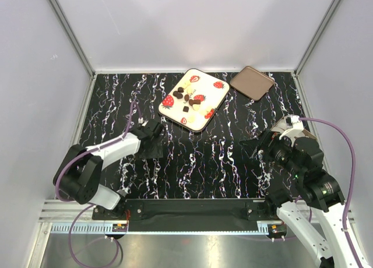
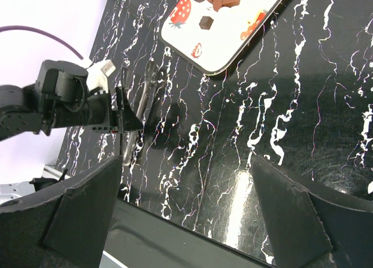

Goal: Pack the chocolate

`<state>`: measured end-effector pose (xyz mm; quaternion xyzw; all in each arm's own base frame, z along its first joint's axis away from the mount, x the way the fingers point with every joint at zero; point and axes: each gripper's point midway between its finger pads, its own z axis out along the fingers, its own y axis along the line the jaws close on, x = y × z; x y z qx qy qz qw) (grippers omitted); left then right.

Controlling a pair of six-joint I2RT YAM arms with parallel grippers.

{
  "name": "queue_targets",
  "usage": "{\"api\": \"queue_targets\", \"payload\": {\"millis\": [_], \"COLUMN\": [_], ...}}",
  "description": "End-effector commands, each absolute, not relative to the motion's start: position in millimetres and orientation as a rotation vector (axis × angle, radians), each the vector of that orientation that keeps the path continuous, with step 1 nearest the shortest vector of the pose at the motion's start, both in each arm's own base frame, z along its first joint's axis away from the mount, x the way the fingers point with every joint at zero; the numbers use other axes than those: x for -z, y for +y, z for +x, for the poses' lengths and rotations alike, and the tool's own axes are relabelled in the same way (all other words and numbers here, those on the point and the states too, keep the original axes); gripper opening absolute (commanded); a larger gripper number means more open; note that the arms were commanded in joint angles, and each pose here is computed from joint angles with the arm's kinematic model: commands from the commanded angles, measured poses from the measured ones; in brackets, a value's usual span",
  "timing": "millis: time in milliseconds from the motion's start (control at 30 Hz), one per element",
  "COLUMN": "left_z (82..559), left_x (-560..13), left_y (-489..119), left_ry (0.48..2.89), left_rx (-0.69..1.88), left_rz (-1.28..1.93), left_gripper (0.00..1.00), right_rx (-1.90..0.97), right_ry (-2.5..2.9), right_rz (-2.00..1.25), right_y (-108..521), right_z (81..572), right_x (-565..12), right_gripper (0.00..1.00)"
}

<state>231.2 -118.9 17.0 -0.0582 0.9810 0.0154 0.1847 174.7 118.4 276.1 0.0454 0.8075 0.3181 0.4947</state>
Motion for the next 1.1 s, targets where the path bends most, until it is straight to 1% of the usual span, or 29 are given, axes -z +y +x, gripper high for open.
{"api": "queue_targets", "payload": {"millis": [0,67,100,167,200,233,433,700,867,1067], "left_z": [243,254,249,257,252,257,254,264,288,325], "left_x": [-59,-87,-96,-128,-138,-156,-212,-237,-241,-230], "left_y": [-117,-120,-115,-118,-114,-118,-130,-149,-180,-211], "left_ry": [2.713,2.664,2.671,2.619,2.621,2.588,2.525,2.491,2.455,2.434], "left_rx": [-0.062,-0.05,-0.084,-0.051,-0.061,-0.034,0.065,0.111,0.168,0.184], "left_rz": [-0.137,-0.126,-0.108,-0.088,-0.061,-0.056,0.023,0.147,0.252,0.342], "left_gripper": [0.65,0.63,0.62,0.58,0.57,0.57,0.54,0.52,0.5,0.49], "right_rx": [-0.783,-0.786,-0.79,-0.801,-0.802,-0.81,-0.841,-0.842,-0.822,-0.76], "right_ry": [1.913,1.912,1.908,1.908,1.906,1.907,1.937,1.942,1.981,2.017], "right_rz": [0.107,0.11,0.111,0.116,0.121,0.128,0.141,0.145,0.157,0.151], "right_y": [118,118,118,119,119,119,124,126,128,127], "right_z": [176,175,174,173,173,172,171,176,185,201], "right_x": [-292,-293,-295,-296,-296,-296,-289,-286,-276,-269], "right_gripper": [1.0,1.0,1.0,1.0,1.0,0.99,1.0,1.0,1.0,0.99]}}
